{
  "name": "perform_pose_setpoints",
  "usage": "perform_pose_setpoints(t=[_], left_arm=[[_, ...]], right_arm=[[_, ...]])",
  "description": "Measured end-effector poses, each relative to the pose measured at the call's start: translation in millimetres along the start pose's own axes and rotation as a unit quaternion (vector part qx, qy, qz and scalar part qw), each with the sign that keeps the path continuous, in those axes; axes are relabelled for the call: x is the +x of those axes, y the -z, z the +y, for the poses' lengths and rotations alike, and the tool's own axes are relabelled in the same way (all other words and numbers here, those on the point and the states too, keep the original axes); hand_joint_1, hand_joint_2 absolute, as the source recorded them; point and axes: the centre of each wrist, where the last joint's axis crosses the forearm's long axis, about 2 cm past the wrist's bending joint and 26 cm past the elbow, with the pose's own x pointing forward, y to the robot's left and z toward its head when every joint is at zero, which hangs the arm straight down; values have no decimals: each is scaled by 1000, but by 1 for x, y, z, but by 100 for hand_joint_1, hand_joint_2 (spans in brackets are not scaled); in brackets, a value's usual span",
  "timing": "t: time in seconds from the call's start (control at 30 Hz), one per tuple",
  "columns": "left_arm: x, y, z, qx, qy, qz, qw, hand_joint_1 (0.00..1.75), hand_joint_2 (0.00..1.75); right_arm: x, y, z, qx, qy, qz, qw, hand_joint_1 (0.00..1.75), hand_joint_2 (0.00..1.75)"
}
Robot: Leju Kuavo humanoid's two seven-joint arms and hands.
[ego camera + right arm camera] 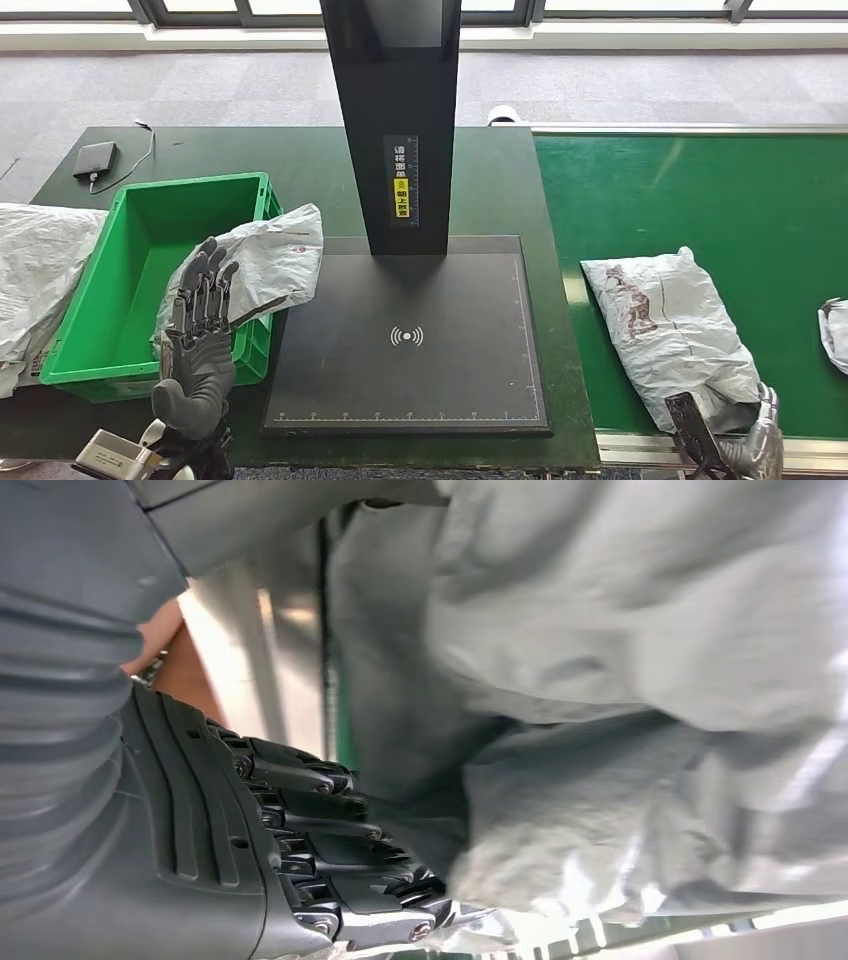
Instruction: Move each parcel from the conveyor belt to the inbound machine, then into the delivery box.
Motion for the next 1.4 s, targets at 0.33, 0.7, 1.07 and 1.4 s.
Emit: perform_pose_setpoints(t=[0.33, 0.7, 1.07, 1.4], left_arm=[[1, -1, 1, 1, 4, 0, 1000, 0, 0], [2, -4, 0, 0, 8, 3, 1000, 0, 0], [2, -3, -4, 3, 12, 2, 1000, 0, 0], [11, -3, -4, 16, 49, -11, 999, 0, 0]], right_arm=[[18, 6, 5, -4, 20, -20, 1000, 0, 175], [33, 15, 4, -23, 41, -50, 998, 0, 175], [59, 28, 7, -32, 71, -73, 994, 44, 175], [150, 41, 29, 96, 121, -159, 975, 175, 175]])
